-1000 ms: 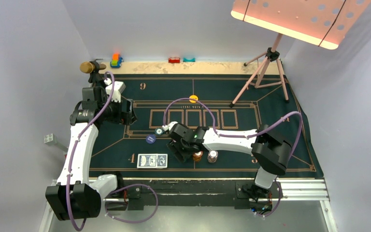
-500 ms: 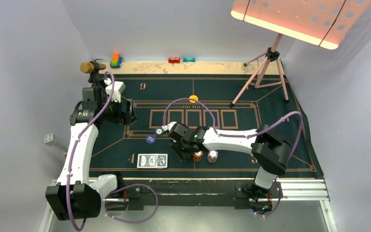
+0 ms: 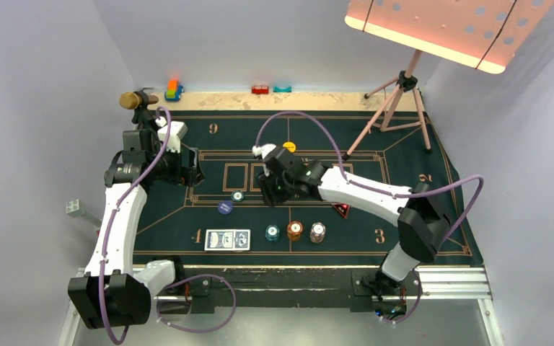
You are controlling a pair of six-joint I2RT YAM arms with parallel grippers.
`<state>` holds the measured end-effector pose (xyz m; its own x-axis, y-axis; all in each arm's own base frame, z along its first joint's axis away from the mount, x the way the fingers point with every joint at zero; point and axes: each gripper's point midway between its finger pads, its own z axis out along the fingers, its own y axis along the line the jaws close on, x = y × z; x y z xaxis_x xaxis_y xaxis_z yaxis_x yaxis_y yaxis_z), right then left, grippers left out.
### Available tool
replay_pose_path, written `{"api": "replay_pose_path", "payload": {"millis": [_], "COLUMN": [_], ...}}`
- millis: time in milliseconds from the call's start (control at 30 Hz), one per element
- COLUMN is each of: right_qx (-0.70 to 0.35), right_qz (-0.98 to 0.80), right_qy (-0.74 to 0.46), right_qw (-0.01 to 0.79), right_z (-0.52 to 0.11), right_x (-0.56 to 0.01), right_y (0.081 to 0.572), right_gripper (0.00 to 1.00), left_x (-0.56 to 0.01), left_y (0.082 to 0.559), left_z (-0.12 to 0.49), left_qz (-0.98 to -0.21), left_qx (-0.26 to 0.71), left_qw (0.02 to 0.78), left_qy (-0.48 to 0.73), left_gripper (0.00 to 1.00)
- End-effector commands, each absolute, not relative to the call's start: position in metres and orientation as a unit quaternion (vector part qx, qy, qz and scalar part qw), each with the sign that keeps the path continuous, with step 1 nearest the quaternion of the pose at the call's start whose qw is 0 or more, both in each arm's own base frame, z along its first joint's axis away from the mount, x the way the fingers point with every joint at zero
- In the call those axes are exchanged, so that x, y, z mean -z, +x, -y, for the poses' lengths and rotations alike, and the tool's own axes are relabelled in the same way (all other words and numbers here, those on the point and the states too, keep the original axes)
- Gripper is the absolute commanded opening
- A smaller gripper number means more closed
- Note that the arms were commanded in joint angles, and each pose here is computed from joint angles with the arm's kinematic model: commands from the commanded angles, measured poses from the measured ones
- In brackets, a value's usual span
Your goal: Distribute texas hold em gaming equipment
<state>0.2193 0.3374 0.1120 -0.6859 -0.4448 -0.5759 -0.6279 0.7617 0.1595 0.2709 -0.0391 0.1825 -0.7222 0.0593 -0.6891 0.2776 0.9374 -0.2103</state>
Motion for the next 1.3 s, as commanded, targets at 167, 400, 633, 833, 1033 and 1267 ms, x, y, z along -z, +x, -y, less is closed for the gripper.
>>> {"api": "replay_pose_path", "payload": {"millis": [167, 400, 633, 833, 1033, 1267], "right_qx": [-0.125, -0.083, -0.082, -0.075, -0.071, -0.077], "right_qz": [-0.921, -0.931, -0.936, -0.942, -0.945, -0.936], "right_qy": [-0.185, -0.172, -0.146, -0.142, -0.143, -0.142], "right_qw": [0.319, 0.312, 0.311, 0.296, 0.284, 0.313], "right_z": [-0.314, -0.316, -0.316, -0.314, -0.313, -0.307], "right_x": [-0.127, -0.091, -0.067, -0.047, -0.041, -0.091], "right_y": [0.345, 0.408, 0.442, 0.446, 0.443, 0.438], "right_gripper": [0.2, 0.21, 0.23, 0.37, 0.68, 0.8], "left_x": [-0.193, -0.193, -0.192, -0.191, -0.191, -0.191], "left_y": [0.274, 0.275, 0.274, 0.274, 0.274, 0.274], "left_z": [0.04, 0.04, 0.041, 0.041, 0.041, 0.04], "left_qz": [-0.906, -0.906, -0.906, -0.906, -0.907, -0.907], "left_qx": [0.154, 0.154, 0.156, 0.157, 0.156, 0.154], "left_qw": [0.381, 0.382, 0.381, 0.38, 0.38, 0.381], "left_qy": [0.097, 0.096, 0.098, 0.098, 0.098, 0.098], "left_gripper": [1.0, 1.0, 1.0, 1.0, 1.0, 1.0]}}
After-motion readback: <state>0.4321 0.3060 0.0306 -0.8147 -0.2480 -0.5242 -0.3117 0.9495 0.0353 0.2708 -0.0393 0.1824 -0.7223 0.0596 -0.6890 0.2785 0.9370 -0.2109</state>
